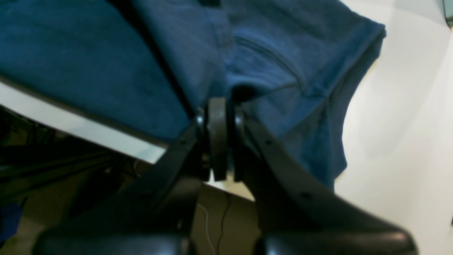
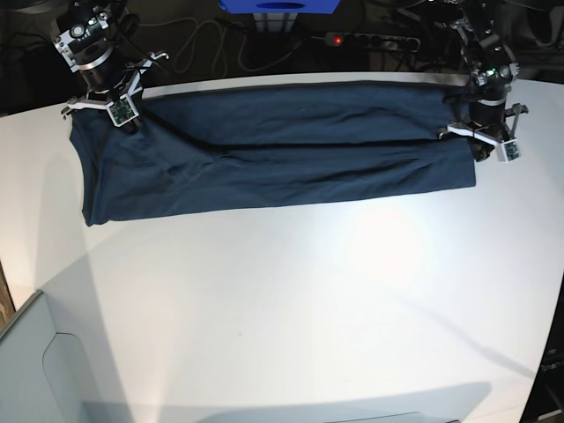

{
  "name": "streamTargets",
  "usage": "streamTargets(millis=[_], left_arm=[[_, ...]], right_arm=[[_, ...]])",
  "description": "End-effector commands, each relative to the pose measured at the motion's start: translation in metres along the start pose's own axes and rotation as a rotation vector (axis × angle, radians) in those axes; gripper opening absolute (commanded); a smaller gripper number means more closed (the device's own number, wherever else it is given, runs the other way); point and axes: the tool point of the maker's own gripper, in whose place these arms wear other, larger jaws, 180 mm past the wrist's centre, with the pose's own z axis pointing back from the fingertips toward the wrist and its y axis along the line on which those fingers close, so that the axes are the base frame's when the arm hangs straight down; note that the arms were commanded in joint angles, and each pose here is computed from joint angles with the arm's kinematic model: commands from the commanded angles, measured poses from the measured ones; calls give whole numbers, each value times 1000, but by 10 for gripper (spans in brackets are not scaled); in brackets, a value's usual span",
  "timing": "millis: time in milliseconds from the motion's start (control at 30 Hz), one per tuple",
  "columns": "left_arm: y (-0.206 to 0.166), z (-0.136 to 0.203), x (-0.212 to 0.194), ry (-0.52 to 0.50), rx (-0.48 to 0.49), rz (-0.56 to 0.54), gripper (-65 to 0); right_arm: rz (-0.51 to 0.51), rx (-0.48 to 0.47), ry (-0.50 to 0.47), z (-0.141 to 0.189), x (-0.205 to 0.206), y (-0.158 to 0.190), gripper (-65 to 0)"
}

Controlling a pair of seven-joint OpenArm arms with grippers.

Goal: Fold the T-shirt properly
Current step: 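Pull the grasped strip end with the right gripper toward the arms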

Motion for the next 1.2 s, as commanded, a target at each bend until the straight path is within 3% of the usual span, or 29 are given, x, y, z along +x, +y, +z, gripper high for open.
streamTargets(millis=[0,100,300,400,533,833,1167], left_arm=[[2,0,13,-43,1,-6,-650],[2,0,12,-42,1,-6,-650],[2,0,13,-43,1,-6,-650],[3,0,13,-43,3,-7,-650],[2,0,13,-43,1,-7,-650],[3,1,14,-46,3,-8,-650],[3,1,13,-44,4,-6,-650]], right_arm=[[9,6,-26,2,5,-1,-648],[8,8,-19,2,3,-1,-603],[4,-27,-6,12,-3,-10,-304],[-12,-69,-19,18,-1,-20,-227],[-51,-136,-13,23,-5,-35,-222],[-62,-50,-51,11,7,-16,-222],[-124,-17,20,-12,-28,-17,-222]])
